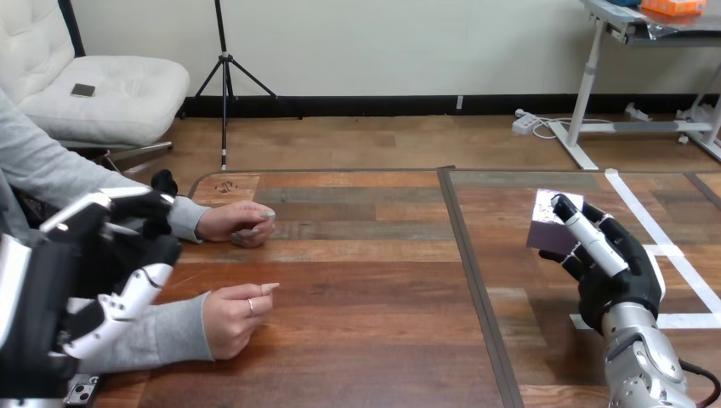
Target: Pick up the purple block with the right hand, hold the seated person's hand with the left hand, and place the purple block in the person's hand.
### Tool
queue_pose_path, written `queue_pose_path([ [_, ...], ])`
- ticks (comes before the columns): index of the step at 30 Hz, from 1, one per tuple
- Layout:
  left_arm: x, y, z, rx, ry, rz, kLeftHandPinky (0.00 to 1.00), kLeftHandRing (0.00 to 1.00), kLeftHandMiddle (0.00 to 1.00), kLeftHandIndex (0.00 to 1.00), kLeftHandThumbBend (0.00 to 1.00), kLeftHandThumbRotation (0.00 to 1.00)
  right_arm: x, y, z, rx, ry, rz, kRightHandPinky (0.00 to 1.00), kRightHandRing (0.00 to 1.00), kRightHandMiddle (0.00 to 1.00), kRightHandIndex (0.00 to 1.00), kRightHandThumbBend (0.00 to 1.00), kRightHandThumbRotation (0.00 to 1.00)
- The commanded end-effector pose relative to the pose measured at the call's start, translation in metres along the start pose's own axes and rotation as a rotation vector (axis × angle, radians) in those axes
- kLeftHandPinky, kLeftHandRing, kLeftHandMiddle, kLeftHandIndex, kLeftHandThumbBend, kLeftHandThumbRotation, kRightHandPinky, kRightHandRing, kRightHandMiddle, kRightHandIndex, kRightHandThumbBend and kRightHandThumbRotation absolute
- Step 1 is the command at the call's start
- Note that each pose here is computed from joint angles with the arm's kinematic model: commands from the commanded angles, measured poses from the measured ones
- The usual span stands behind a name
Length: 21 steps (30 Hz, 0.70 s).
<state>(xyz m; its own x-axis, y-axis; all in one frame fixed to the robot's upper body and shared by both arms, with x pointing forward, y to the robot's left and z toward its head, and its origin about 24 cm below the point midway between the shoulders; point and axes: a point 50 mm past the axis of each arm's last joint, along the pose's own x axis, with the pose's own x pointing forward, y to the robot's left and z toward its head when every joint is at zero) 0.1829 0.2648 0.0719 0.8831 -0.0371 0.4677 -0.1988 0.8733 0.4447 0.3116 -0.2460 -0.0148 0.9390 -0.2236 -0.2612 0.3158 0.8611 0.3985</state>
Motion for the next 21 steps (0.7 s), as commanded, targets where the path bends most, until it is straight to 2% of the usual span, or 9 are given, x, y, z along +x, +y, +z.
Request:
queue_pose_path([
  [1, 0.017, 0.013, 0.017, 0.094, -0.084, 0.025, 0.70, 0.75, 0.71, 0.65, 0.63, 0.51, 0.005, 0.013, 0.012, 0.019, -0.036, 0.068, 0.36, 0.41, 0.46, 0.45, 0.73, 0.00],
  [5, 0.019, 0.016, 0.018, 0.120, -0.078, 0.030, 0.74, 0.77, 0.73, 0.67, 0.66, 0.52, 0.005, 0.013, 0.011, 0.032, -0.015, 0.072, 0.36, 0.42, 0.46, 0.46, 0.71, 0.00],
  [9, 0.023, 0.020, 0.020, 0.210, -0.089, 0.016, 0.73, 0.77, 0.73, 0.68, 0.67, 0.52, 0.006, 0.013, 0.010, 0.069, 0.027, 0.060, 0.36, 0.42, 0.47, 0.46, 0.71, 0.00],
  [13, 0.026, 0.022, 0.023, 0.271, -0.092, 0.008, 0.64, 0.74, 0.73, 0.69, 0.71, 0.51, 0.006, 0.014, 0.010, 0.113, 0.063, 0.050, 0.37, 0.42, 0.47, 0.46, 0.70, 0.00],
  [21, 0.032, 0.023, 0.027, 0.384, -0.098, -0.020, 0.56, 0.72, 0.74, 0.71, 0.79, 0.47, 0.003, 0.016, 0.010, 0.111, 0.083, 0.061, 0.36, 0.41, 0.46, 0.46, 0.68, 0.00],
])
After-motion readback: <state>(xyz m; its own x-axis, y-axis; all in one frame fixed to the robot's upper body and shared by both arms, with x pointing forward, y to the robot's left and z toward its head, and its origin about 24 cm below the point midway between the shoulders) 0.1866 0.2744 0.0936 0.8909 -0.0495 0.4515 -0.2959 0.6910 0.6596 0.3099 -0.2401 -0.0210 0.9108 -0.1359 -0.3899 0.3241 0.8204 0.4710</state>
